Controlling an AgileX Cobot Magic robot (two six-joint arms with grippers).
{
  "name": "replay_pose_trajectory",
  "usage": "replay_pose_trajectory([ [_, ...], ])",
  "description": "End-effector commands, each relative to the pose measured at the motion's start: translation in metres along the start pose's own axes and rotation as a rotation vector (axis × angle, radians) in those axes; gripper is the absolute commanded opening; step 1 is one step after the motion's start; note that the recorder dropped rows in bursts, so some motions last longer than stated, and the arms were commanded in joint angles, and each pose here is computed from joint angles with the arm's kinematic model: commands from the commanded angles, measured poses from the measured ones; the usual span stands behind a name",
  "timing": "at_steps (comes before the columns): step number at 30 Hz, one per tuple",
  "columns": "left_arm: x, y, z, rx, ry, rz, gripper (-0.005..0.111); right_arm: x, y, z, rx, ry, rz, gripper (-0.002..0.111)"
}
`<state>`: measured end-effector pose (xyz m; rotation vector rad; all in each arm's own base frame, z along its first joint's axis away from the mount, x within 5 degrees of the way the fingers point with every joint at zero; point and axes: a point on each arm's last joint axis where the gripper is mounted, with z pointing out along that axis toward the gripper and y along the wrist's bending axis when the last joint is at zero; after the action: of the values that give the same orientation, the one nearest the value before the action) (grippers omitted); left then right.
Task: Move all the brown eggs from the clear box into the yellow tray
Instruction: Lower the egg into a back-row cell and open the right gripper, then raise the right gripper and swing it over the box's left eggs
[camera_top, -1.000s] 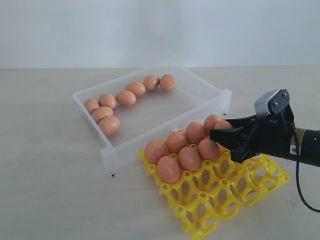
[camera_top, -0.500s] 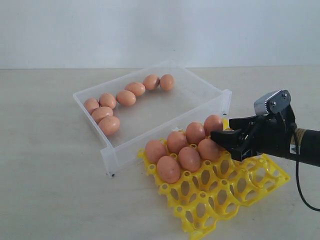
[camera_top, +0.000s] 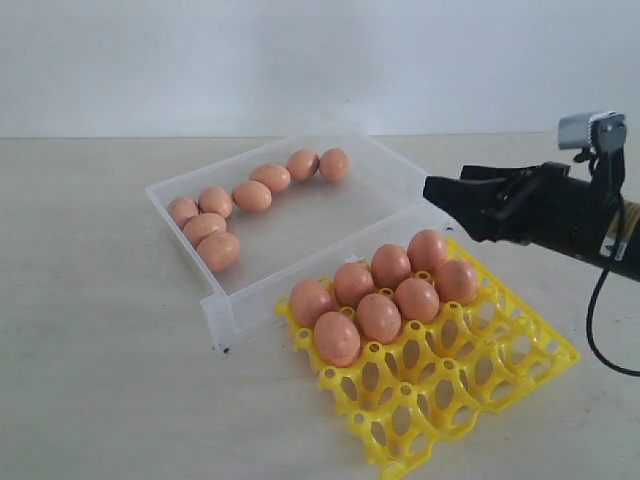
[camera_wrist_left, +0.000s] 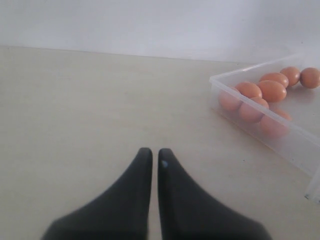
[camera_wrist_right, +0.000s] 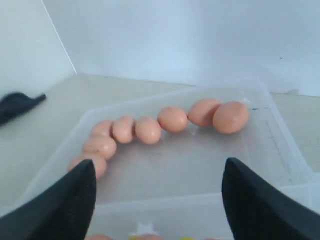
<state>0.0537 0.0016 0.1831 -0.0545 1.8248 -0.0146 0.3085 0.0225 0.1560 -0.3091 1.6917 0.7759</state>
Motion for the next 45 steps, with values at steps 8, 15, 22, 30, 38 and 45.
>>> replay_pose_trajectory([
  [8, 0.000, 0.000, 0.000, -0.002, -0.005, -0.004, 0.004, -0.004, 0.056, -0.032, -0.157, 0.598, 0.096, 0.000],
  [15, 0.000, 0.000, 0.000, -0.002, -0.005, -0.004, 0.004, -0.030, 0.077, -0.022, -0.058, 0.557, 0.021, 0.000],
  [22, 0.000, 0.000, 0.000, -0.002, -0.005, -0.004, 0.004, -0.102, 0.098, 0.016, 0.124, 0.350, -0.145, 0.000],
  [30, 0.000, 0.000, 0.000, -0.002, -0.005, -0.004, 0.004, -0.128, 0.106, 0.063, -0.031, 0.320, -0.100, 0.000],
  [38, 0.000, 0.000, 0.000, -0.002, -0.005, -0.004, 0.004, -0.142, 0.097, 0.098, 0.090, 0.260, -0.402, 0.000],
  [45, 0.000, 0.000, 0.000, -0.002, -0.005, -0.004, 0.004, -0.145, 0.090, 0.104, 0.707, 0.344, -0.888, 0.000],
])
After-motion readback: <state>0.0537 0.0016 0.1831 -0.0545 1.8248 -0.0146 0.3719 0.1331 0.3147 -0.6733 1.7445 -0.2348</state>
